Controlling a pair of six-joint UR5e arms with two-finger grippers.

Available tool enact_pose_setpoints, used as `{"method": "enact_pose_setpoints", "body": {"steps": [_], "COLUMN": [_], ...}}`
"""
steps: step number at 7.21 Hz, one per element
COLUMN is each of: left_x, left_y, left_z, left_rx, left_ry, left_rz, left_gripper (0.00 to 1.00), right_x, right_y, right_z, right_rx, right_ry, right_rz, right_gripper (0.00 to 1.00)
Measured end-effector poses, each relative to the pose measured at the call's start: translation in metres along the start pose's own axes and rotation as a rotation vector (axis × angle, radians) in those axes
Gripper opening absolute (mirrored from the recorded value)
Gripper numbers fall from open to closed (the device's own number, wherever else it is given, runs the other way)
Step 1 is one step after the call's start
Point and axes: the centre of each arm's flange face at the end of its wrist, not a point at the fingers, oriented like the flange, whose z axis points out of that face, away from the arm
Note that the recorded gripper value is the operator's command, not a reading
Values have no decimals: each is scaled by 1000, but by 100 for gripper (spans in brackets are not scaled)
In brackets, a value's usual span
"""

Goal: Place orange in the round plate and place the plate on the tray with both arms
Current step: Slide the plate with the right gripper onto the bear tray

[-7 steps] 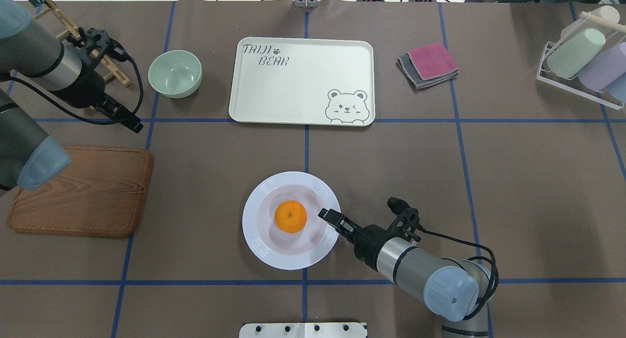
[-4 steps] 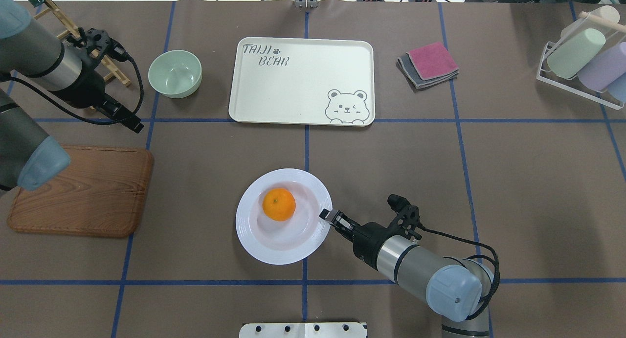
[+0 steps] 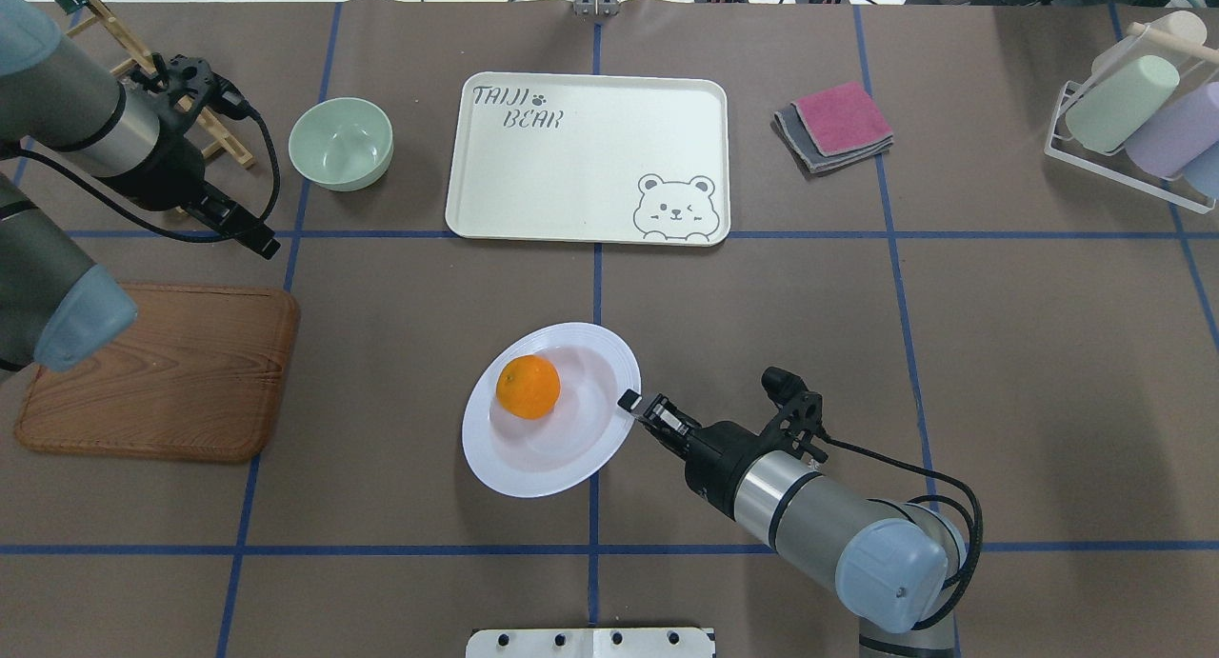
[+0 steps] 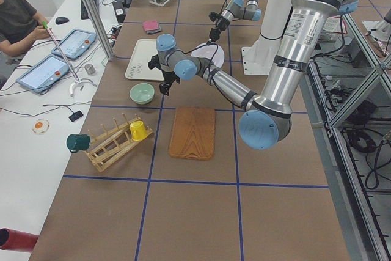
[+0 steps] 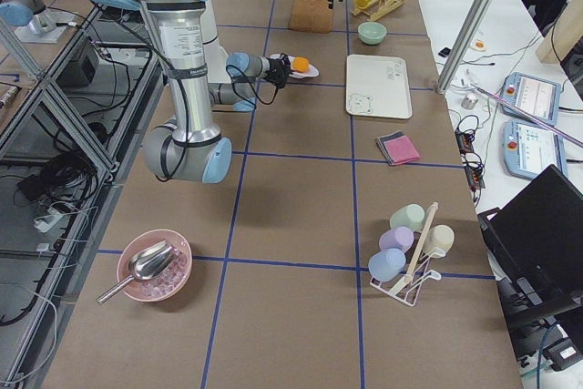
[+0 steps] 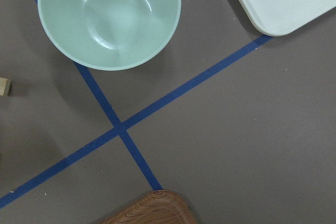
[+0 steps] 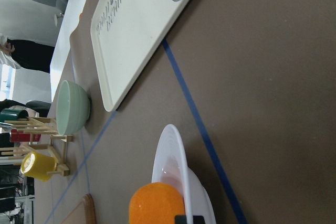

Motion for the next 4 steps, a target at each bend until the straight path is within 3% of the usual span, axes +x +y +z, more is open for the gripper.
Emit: {"method": "enact_pose_setpoints", "body": {"steps": [4], "left_x": [2], "left_y": [0], "left_z": [-2], "left_rx": [3], "left_ry": [1], "left_rz": [2], "left_gripper": [99], "right_x": [-27], "right_y": [-20], "right_z": [-11], "right_rx": [153], "right_ry": [-197], "right_rz": [129], "right_gripper": [0]}}
